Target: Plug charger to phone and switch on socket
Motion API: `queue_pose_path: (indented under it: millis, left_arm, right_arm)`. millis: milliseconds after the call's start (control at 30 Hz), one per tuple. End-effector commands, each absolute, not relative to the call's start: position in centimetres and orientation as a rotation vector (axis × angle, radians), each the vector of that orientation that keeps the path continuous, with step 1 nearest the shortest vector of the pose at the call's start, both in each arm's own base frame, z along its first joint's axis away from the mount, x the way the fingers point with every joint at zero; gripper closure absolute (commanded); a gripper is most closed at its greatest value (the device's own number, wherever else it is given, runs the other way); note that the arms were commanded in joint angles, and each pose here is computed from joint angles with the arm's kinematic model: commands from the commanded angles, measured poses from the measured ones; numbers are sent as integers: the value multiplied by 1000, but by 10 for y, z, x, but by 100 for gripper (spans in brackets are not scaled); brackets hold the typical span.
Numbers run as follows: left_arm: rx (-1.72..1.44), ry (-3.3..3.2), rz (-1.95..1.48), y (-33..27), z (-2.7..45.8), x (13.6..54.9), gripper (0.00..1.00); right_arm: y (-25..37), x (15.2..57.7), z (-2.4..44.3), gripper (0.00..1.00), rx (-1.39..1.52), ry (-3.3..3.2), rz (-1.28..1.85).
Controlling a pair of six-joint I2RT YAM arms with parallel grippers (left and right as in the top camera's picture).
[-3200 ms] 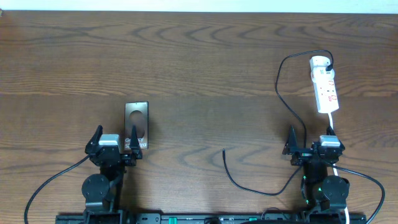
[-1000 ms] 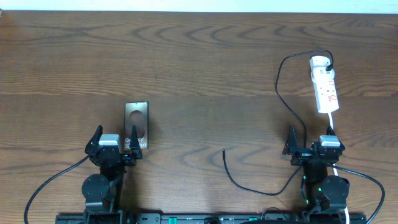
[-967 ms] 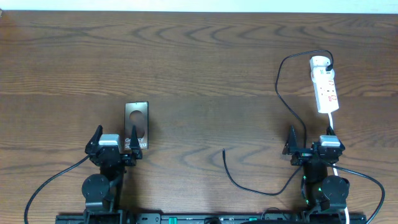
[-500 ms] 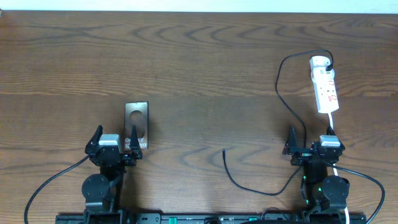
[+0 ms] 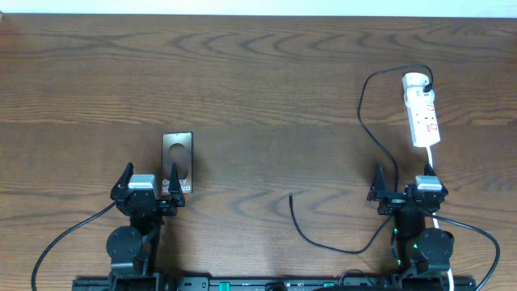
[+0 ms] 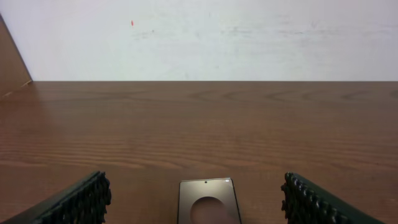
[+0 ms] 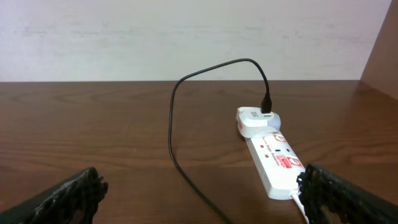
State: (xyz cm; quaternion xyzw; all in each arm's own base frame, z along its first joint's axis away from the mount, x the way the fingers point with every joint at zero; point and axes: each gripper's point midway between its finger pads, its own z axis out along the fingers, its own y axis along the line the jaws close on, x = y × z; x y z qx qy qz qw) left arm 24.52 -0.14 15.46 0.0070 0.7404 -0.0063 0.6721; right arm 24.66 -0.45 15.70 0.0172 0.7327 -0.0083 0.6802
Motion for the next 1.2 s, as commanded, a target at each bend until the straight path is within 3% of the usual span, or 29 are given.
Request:
queue_pose_path:
  millis: [0,300,700,933,1167]
  left_arm:
    - [11,1696,-26,-2,144,245,13]
    - [42,1690,-60,-9,148,244,13]
    - [50,1633,-51,-9,215,244,13]
    - [45,1766,-60,-8,266,264,13]
    - [30,2083,-78,-8,283,289,13]
  right_arm:
    - [-2,246,158,1,43,1640,-4]
    - [-2,246,158,1,43,1640,-3]
    - [-2,246,158,1,43,1640,-4]
    - [-2,246,158,1,43,1640,-4]
    - [-2,246,158,1,43,1640,-4]
